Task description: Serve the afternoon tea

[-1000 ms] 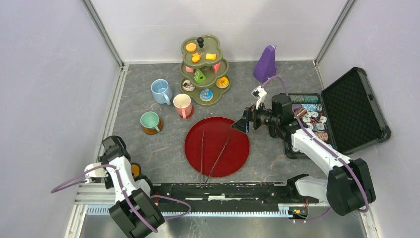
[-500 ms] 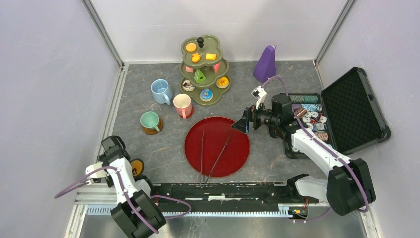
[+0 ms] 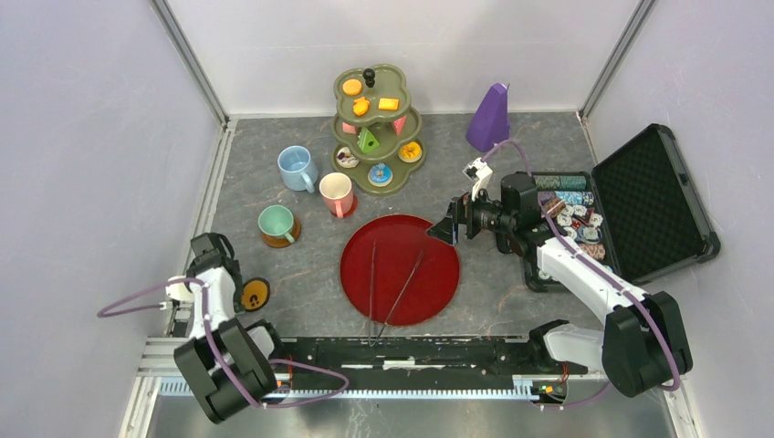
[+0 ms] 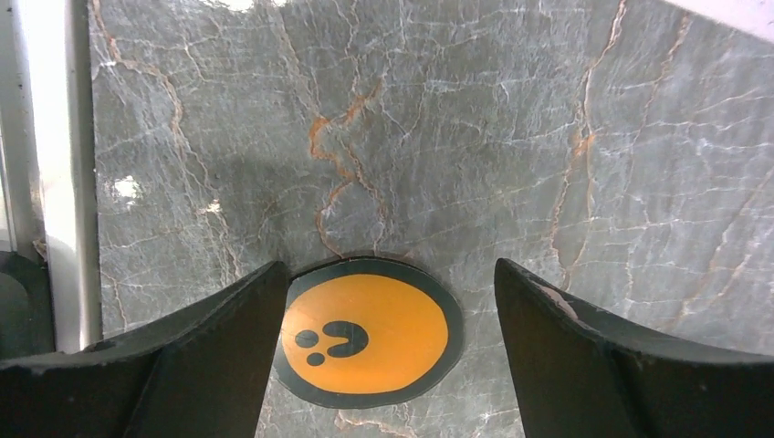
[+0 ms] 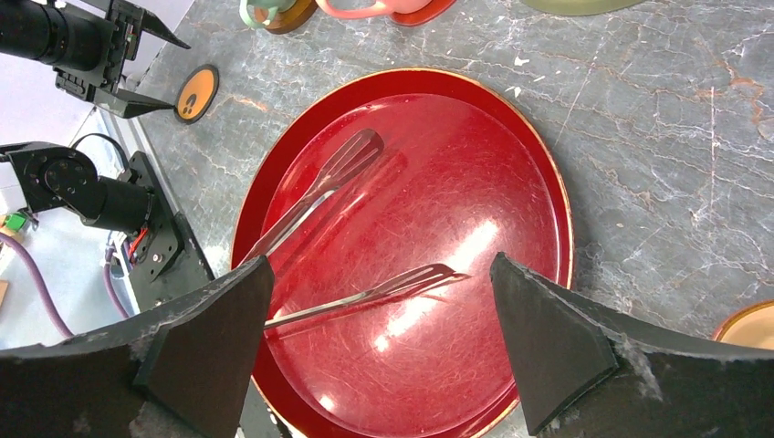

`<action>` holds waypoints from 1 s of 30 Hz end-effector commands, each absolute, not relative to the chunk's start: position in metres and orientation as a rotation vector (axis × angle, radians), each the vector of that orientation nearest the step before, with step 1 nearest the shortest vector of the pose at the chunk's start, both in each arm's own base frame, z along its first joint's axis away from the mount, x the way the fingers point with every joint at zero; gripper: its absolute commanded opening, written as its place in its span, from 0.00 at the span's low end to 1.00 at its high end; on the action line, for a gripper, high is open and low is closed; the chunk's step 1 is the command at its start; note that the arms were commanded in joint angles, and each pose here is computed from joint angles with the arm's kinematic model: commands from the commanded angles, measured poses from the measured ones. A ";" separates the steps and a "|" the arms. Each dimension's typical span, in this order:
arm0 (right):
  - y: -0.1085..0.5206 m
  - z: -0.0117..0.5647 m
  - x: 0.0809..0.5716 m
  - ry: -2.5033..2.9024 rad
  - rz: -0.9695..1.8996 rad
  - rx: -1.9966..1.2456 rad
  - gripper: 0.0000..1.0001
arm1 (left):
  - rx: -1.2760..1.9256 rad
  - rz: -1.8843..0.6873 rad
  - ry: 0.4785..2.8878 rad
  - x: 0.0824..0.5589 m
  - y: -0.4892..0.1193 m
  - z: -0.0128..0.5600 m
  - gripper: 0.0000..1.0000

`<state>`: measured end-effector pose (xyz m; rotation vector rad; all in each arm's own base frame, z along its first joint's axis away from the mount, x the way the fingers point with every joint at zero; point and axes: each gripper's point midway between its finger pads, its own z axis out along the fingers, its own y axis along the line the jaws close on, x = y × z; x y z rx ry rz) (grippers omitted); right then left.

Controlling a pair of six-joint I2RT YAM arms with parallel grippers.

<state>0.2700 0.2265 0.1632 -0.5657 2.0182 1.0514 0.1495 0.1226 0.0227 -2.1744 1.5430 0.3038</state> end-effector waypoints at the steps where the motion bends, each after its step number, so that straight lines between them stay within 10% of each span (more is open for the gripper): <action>1: 0.225 0.178 0.277 1.954 1.012 -0.567 0.96 | -2.152 0.317 1.751 0.145 0.109 0.019 0.91; 23: 0.225 0.168 0.278 1.978 1.016 -0.534 0.96 | -1.833 0.222 2.031 0.190 0.025 0.018 0.76; 30: 0.223 0.166 0.274 1.979 1.021 -0.518 0.96 | -1.655 0.369 1.927 0.195 0.060 0.058 0.99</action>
